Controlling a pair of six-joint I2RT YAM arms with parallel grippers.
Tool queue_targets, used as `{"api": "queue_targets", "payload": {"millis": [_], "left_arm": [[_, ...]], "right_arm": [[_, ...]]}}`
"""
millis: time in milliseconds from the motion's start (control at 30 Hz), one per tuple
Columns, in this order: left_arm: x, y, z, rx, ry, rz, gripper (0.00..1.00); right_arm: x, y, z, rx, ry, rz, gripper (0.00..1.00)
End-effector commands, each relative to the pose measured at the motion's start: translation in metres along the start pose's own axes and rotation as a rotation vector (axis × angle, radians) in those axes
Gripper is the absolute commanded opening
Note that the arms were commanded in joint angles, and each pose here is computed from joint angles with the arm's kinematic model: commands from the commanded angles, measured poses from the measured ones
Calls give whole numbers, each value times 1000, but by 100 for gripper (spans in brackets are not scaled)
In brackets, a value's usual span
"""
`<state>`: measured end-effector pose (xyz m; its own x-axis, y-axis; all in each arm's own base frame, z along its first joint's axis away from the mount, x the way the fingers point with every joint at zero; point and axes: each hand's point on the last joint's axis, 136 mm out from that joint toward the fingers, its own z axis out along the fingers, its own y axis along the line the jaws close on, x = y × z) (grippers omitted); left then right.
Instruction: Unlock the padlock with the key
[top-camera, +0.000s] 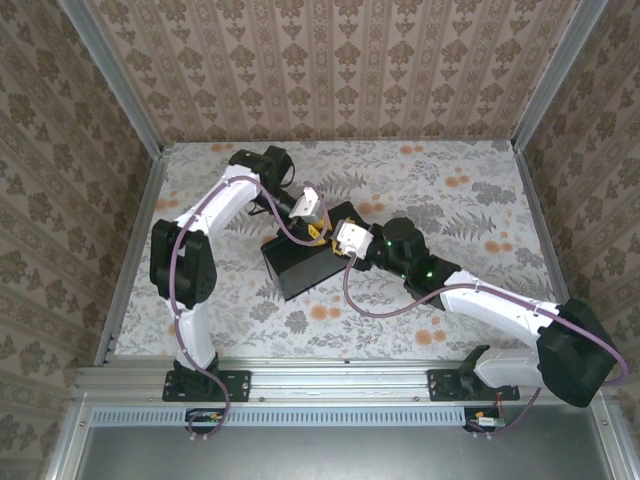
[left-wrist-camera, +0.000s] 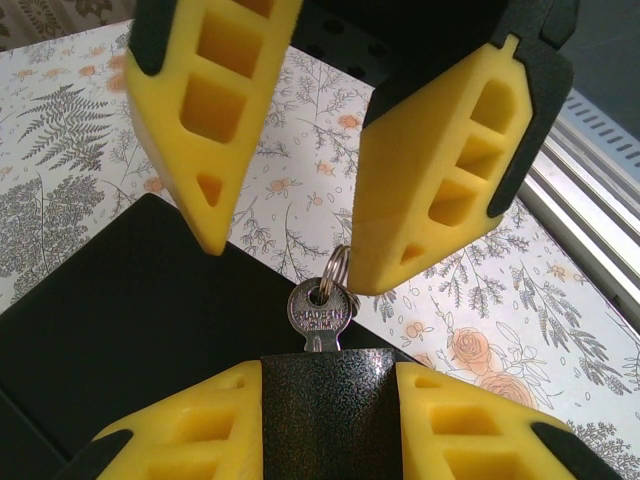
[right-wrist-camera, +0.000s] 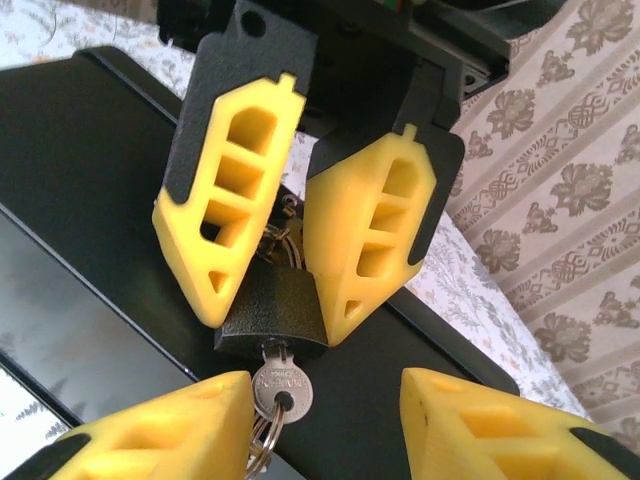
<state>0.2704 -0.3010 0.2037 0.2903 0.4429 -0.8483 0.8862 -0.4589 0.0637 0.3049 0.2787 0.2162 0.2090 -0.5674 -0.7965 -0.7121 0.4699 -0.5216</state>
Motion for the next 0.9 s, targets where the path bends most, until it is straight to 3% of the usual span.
{"api": "queue_targets", "payload": {"millis": [0,433,733,867], "left_arm": [[-2,-2,-3,5,-16,1,23],[-12,-8,-5,19,-52,21,23],[-16,-11,-6,28,-70,27,23],[-19,-15,-3,45,-76,33,23]], "right_arm": [[-2,2,2,-16,22,-56,41],[-4,3,11,7,37,-95,26],[-9,-4,8,38,28,-99,24],[-13,-6,11,49,25,-110,15]]}}
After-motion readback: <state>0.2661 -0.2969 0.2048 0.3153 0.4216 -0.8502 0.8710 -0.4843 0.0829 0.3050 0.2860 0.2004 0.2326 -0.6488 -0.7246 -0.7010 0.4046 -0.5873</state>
